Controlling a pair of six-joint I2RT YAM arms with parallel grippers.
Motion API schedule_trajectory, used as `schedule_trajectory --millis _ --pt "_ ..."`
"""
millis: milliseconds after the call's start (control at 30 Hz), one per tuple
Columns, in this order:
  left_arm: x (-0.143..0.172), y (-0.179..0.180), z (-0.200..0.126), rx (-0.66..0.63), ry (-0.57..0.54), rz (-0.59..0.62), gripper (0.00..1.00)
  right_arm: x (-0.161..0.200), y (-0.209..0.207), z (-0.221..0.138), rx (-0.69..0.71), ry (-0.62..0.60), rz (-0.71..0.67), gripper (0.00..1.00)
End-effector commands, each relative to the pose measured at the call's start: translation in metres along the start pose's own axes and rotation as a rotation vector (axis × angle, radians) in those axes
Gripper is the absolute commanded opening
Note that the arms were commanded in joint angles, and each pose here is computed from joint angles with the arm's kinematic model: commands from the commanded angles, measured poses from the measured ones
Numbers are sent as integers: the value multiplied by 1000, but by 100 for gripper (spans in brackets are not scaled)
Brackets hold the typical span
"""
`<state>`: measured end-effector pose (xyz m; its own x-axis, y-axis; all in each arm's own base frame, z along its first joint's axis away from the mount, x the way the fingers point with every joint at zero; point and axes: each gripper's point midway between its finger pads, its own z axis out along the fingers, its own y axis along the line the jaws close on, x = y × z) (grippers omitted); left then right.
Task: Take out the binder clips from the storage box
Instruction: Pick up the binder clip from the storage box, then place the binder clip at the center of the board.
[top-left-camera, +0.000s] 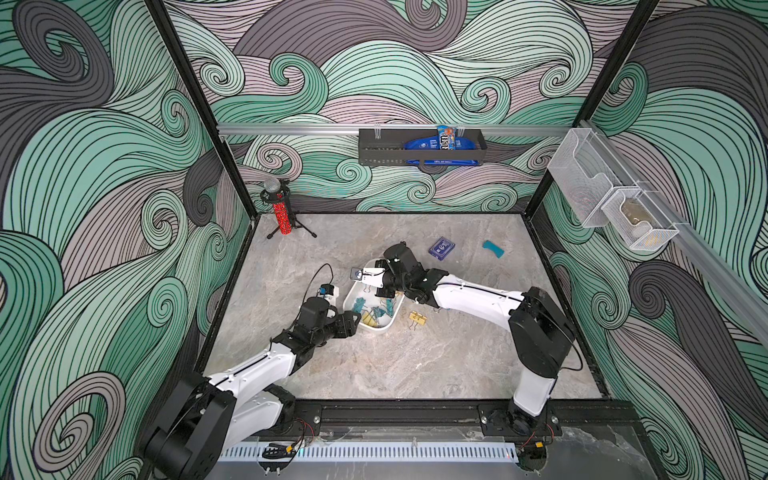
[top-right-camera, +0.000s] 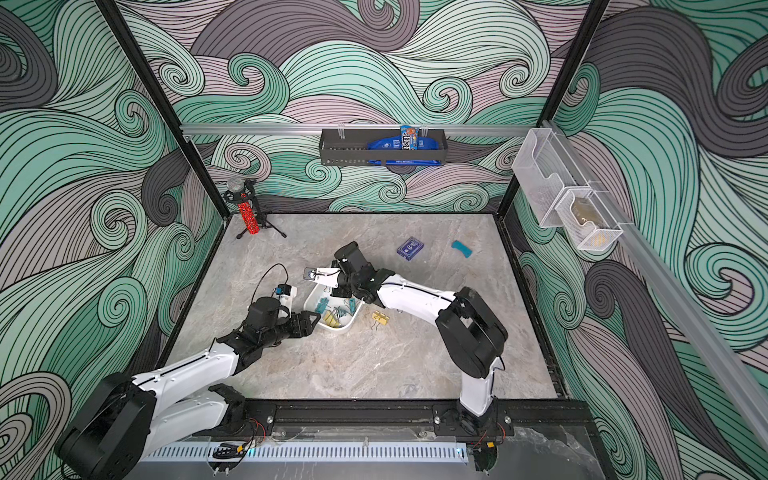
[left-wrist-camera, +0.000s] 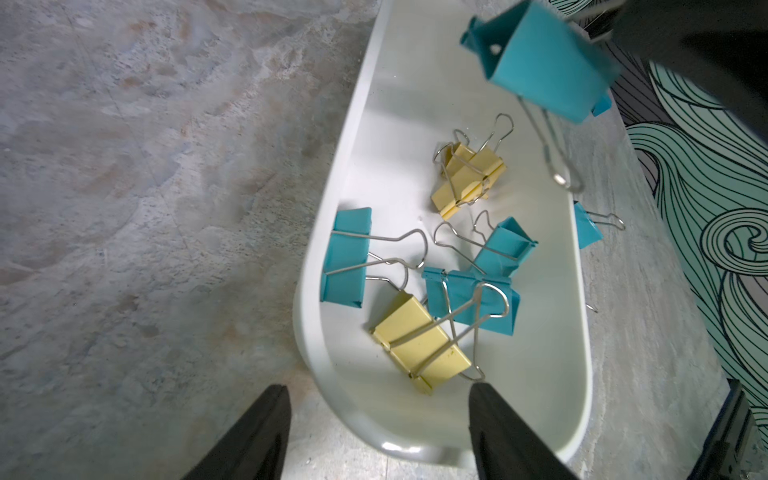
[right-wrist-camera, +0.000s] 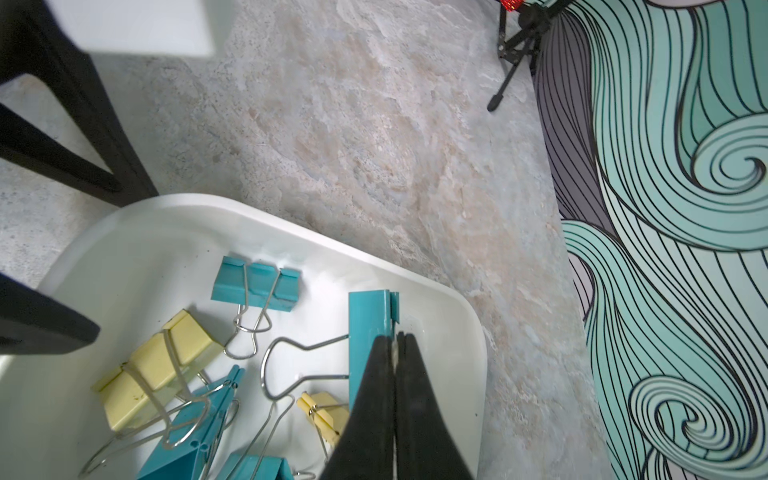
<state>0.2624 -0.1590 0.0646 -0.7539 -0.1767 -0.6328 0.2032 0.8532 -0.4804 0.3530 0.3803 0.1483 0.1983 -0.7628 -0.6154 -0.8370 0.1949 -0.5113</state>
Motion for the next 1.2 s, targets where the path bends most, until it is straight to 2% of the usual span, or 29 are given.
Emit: schedule_trajectory --millis 0,267,600,733,900,1167 --pt "-10 -6 -3 4 -17 22 71 5 -18 -20 110 27 83 2" --pt "-14 -9 -6 7 -28 23 71 38 -44 -81 315 59 264 4" --pt "-17 -10 -8 7 -35 23 71 121 -55 -117 473 210 397 4" --pt "-15 -9 -9 8 -32 20 71 141 -67 -121 527 226 456 4" --pt "-16 -9 -11 6 -44 18 71 174 -74 -113 558 307 498 3" --pt "-16 -11 -10 14 -42 12 71 198 -75 -95 566 356 514 4"
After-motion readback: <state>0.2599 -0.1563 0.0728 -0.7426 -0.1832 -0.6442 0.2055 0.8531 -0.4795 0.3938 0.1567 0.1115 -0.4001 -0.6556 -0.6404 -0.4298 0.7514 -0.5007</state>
